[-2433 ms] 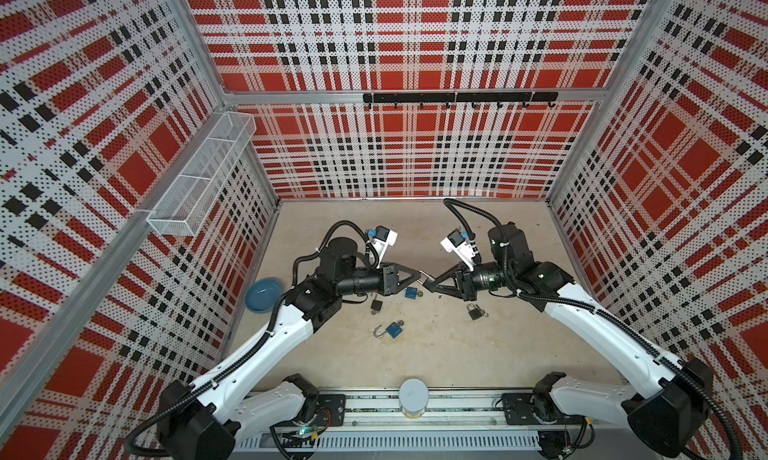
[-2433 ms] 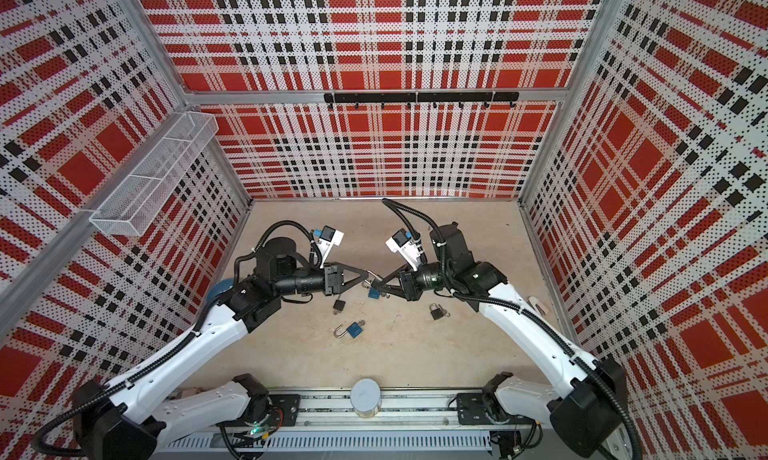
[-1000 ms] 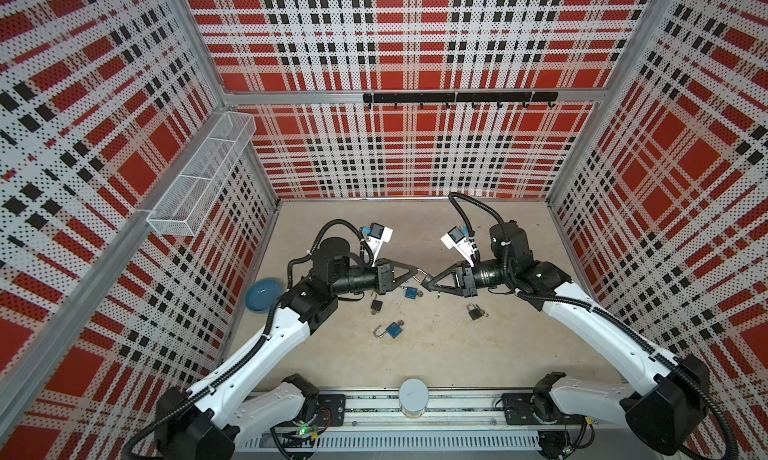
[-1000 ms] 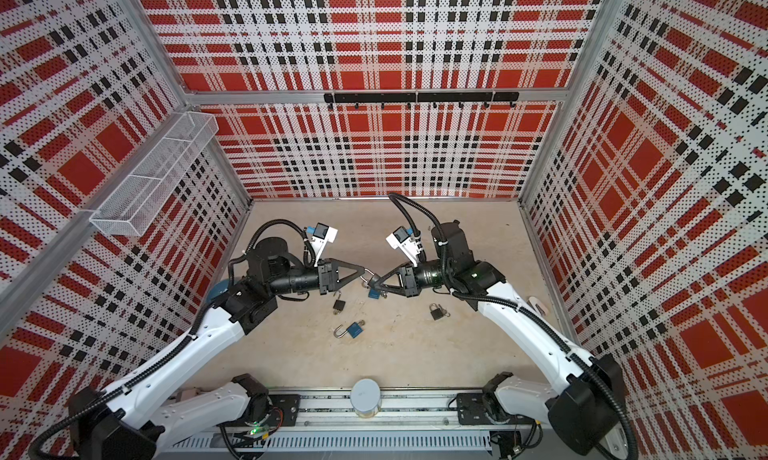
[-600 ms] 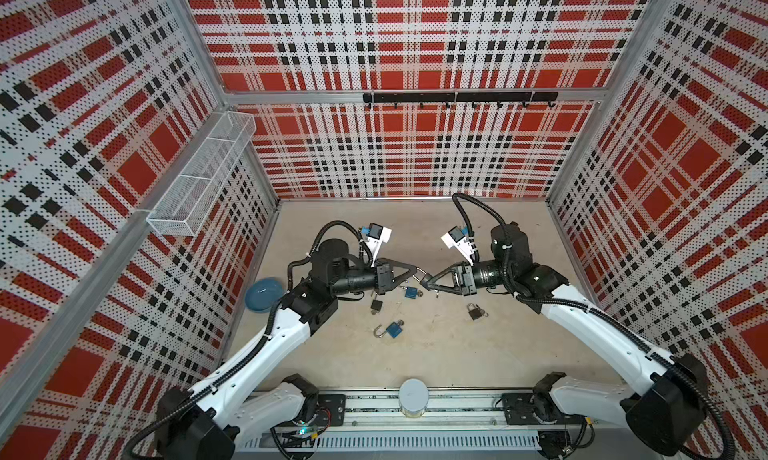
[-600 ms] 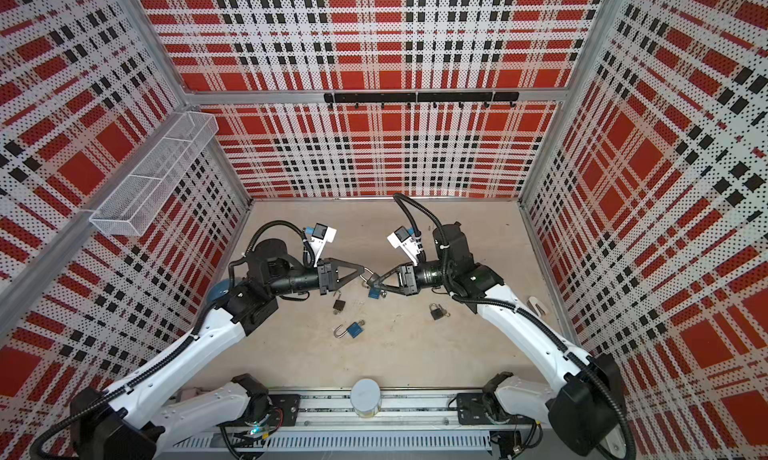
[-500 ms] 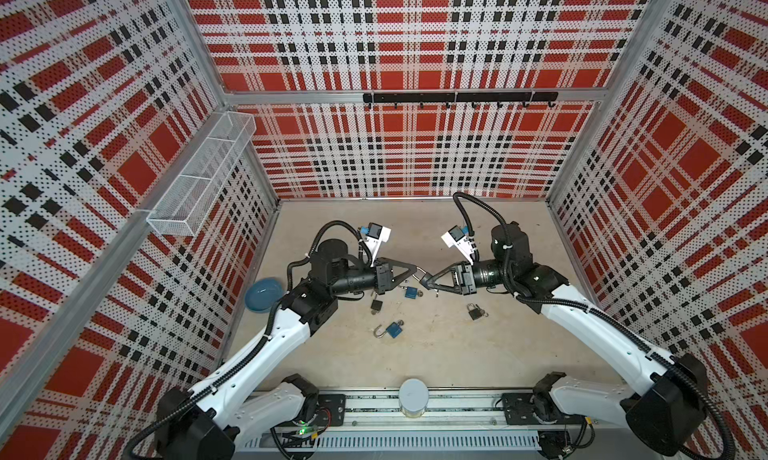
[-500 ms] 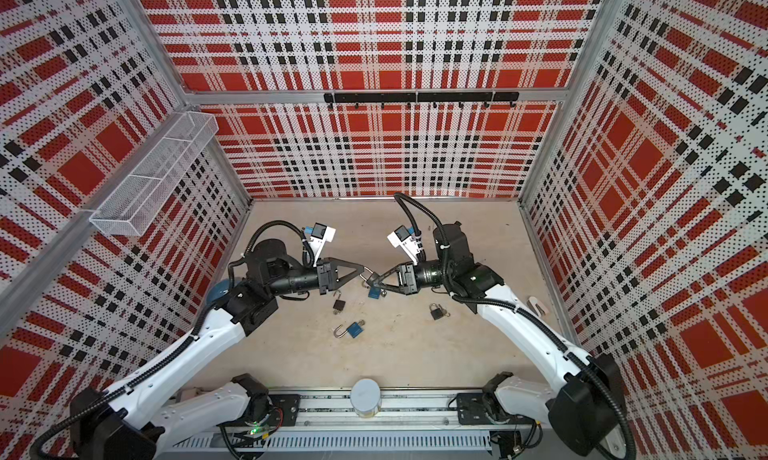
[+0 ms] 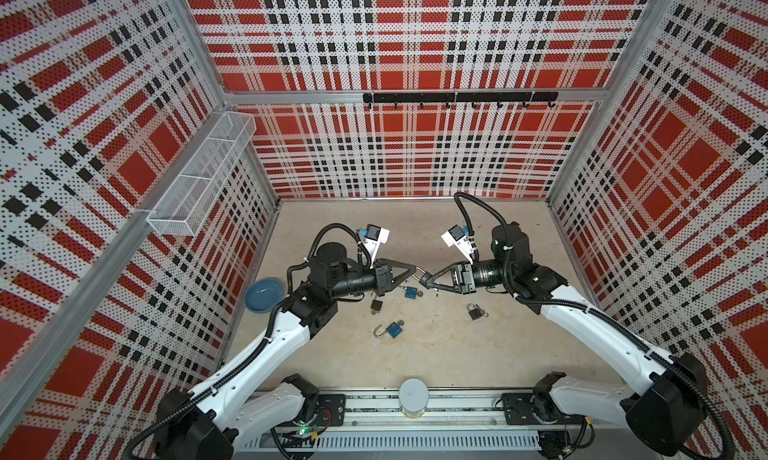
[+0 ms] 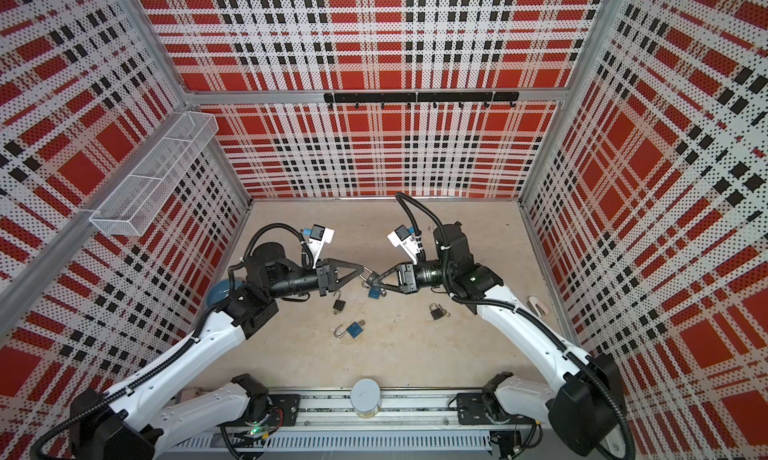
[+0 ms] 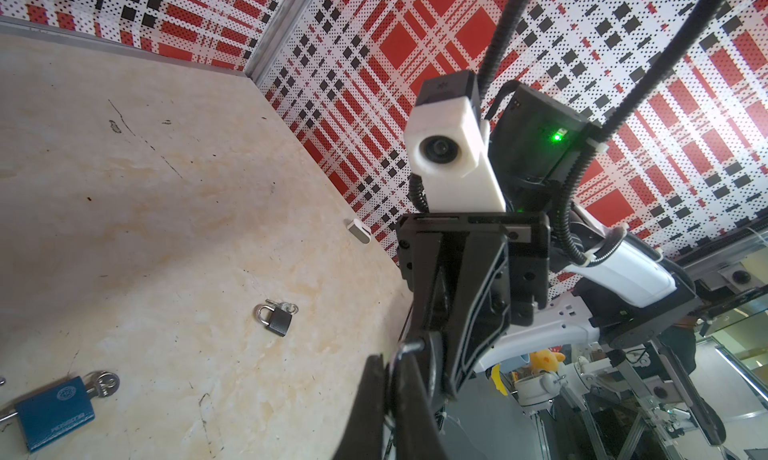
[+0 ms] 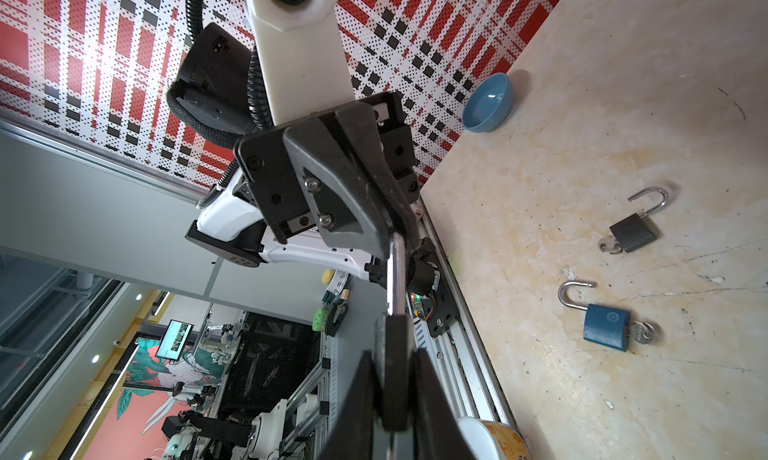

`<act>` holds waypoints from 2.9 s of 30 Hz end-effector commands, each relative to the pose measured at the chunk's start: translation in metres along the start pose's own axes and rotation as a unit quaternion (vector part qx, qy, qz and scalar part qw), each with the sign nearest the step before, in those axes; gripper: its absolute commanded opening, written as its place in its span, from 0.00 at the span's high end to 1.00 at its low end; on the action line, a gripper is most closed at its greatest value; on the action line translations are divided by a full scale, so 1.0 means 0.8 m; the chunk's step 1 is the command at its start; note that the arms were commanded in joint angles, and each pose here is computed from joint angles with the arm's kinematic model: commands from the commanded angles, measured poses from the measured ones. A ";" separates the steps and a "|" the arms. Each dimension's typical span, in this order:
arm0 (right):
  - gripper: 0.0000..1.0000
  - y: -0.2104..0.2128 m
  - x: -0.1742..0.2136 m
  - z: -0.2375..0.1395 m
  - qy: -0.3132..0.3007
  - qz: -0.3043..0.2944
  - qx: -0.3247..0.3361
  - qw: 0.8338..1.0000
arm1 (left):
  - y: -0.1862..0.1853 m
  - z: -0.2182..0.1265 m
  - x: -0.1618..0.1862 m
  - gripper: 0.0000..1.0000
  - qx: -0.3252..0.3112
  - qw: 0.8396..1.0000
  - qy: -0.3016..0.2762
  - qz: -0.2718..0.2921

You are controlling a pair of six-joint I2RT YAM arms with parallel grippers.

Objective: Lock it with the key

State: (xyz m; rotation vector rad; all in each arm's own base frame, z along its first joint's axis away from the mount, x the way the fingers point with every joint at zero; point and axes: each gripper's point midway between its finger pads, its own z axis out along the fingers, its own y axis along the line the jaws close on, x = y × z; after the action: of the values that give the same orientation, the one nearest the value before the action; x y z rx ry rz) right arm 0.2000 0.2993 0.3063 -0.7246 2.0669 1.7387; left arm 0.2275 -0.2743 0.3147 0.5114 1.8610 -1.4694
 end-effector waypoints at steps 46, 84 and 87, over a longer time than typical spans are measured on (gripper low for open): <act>1.00 0.008 -0.020 0.017 -0.009 -0.100 0.016 0.995 | -0.022 0.006 0.039 1.00 0.017 0.999 0.022 -0.044; 0.85 0.006 -0.025 0.016 -0.024 -0.111 0.022 0.993 | -0.016 -0.012 0.003 1.00 0.009 0.998 -0.042 -0.053; 0.66 0.001 -0.026 0.016 -0.031 -0.109 0.028 0.993 | -0.009 -0.013 -0.007 1.00 -0.001 0.997 -0.066 -0.048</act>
State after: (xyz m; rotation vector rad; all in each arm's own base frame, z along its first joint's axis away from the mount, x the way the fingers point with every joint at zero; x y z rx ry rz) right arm 0.2032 0.3125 0.3034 -0.8408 1.9957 1.6190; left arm 0.2171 -0.2709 0.3200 0.3590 1.8498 -1.5434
